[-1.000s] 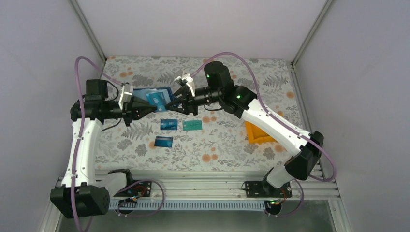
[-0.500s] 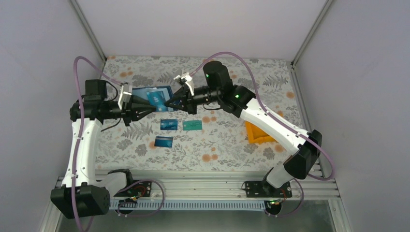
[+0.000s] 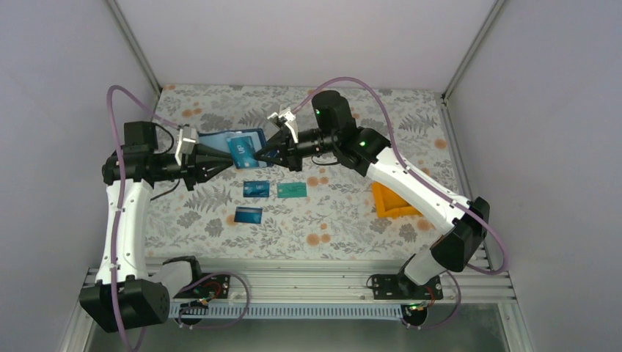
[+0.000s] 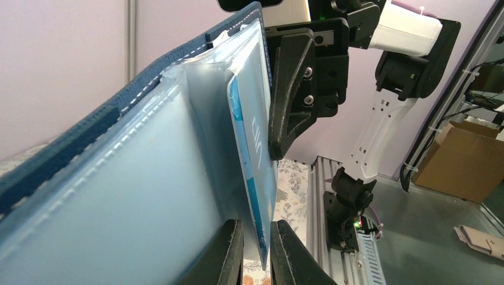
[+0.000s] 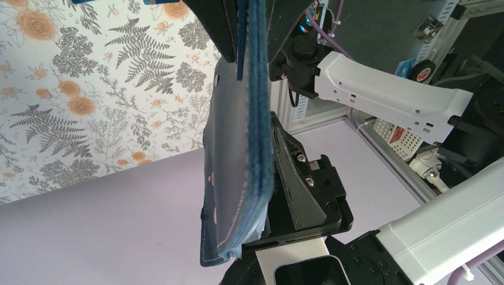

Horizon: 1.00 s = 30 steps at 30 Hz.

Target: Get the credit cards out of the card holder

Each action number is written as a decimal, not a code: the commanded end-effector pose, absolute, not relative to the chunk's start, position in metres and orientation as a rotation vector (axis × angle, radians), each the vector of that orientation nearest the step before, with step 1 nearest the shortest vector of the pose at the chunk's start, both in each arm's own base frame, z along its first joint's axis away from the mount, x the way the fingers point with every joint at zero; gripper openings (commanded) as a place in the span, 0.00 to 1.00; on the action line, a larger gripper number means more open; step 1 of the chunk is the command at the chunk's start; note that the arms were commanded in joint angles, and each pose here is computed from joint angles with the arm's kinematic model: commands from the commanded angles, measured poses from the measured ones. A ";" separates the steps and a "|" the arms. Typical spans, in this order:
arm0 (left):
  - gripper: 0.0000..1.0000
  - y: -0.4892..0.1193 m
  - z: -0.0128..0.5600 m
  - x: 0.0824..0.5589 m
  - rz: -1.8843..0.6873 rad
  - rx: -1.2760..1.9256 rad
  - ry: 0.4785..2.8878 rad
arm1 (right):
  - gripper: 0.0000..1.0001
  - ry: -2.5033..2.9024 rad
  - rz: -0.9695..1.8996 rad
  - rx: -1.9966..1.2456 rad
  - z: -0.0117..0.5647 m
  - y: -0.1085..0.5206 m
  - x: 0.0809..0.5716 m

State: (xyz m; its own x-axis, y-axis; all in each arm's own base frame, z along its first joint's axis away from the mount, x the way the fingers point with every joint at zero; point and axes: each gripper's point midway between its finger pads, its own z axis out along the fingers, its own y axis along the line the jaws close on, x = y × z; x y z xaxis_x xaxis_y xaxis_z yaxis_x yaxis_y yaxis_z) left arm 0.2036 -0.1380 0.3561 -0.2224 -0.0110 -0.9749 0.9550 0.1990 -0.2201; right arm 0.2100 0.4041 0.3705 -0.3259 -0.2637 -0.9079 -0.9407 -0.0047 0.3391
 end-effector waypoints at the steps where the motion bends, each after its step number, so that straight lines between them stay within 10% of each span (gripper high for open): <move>1: 0.15 -0.139 0.380 0.191 -1.272 0.973 1.291 | 0.04 1.552 1.382 -1.281 0.394 0.397 0.201; 9: 0.41 -0.138 0.383 0.189 -1.286 0.967 1.263 | 0.04 1.526 1.441 -1.308 0.395 0.405 0.200; 30: 0.02 -0.138 0.384 0.188 -1.292 0.965 1.257 | 0.04 1.548 1.430 -1.310 0.390 0.412 0.205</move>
